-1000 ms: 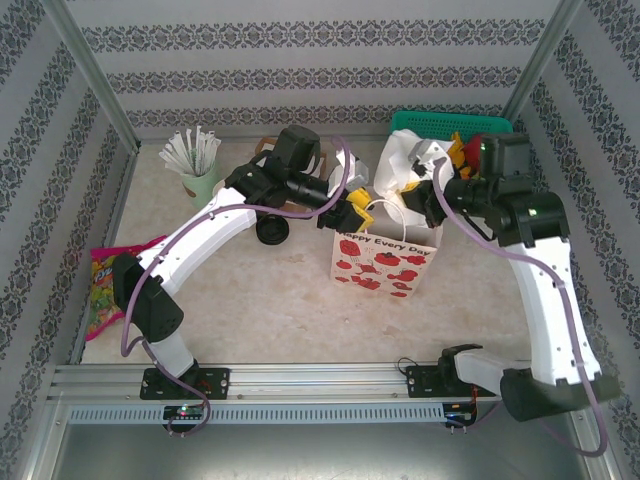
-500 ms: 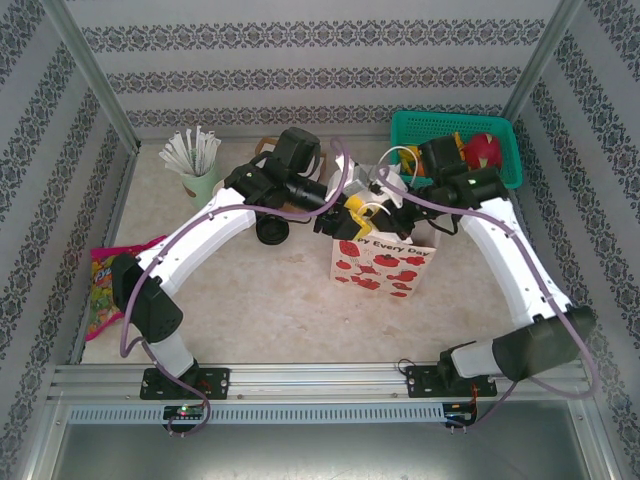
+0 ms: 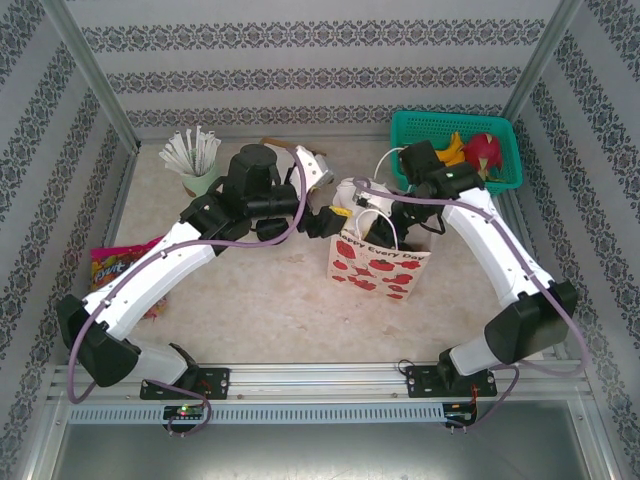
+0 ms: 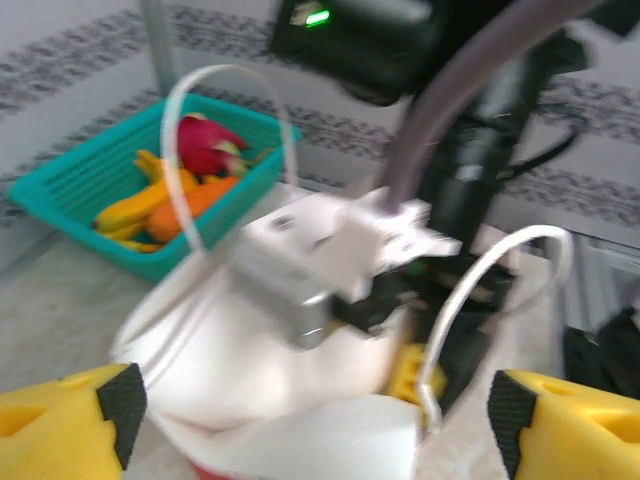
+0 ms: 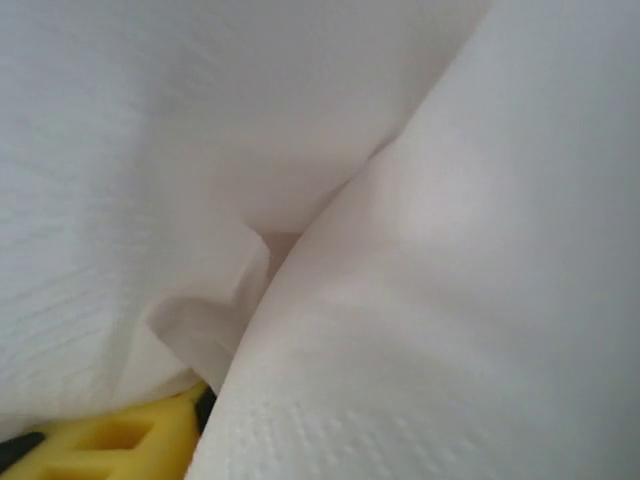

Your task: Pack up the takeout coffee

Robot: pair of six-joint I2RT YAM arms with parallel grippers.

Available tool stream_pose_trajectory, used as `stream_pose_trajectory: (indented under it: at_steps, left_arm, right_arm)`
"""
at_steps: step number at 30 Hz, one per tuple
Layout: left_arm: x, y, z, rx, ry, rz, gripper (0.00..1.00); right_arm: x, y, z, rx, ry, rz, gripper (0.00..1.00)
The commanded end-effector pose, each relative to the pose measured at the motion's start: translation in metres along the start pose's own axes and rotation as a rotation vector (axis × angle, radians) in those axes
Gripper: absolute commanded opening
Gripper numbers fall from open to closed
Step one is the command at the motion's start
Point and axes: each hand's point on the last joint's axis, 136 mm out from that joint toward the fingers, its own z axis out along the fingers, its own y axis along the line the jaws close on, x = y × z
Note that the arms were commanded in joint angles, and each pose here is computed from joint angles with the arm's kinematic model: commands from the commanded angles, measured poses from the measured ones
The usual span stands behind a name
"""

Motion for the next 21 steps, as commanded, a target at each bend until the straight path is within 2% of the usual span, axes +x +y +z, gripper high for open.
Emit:
stream_pose_trajectory:
  at_steps: [1,4,8,10,13,14,18,21]
  left_arm:
    - [-0.011,0.043,-0.005,-0.24,-0.062,-0.091,0.96]
    - [0.0,0.067,-0.004,-0.333,-0.011,-0.186,0.98]
    - [0.015,0.075,0.004,-0.35,0.087,-0.305,0.96]
    - [0.022,0.068,0.01,-0.304,0.136,-0.344,0.92]
    - [0.032,0.061,0.018,-0.254,0.191,-0.377,0.82]
    - [0.036,0.06,0.019,-0.25,0.211,-0.388,0.79]
    - [0.048,0.051,0.03,-0.186,0.283,-0.427,0.75]
    - [0.051,0.028,0.037,-0.051,0.315,-0.444,0.75]
  right_arm:
    - [-0.029,0.008,-0.035,0.057,-0.147,-0.075,0.65]
    - [-0.038,0.004,-0.052,0.128,-0.227,-0.077,0.7]
    - [-0.042,0.004,-0.067,0.191,-0.28,-0.071,0.76]
    - [-0.04,-0.007,-0.068,0.253,-0.281,-0.035,0.74]
    - [-0.034,-0.022,-0.065,0.3,-0.248,0.032,0.6]
    - [-0.033,-0.025,-0.065,0.314,-0.245,0.052,0.59]
    - [-0.033,-0.018,-0.067,0.315,-0.3,0.074,0.62]
    - [-0.031,-0.009,-0.063,0.297,-0.326,0.051,0.63]
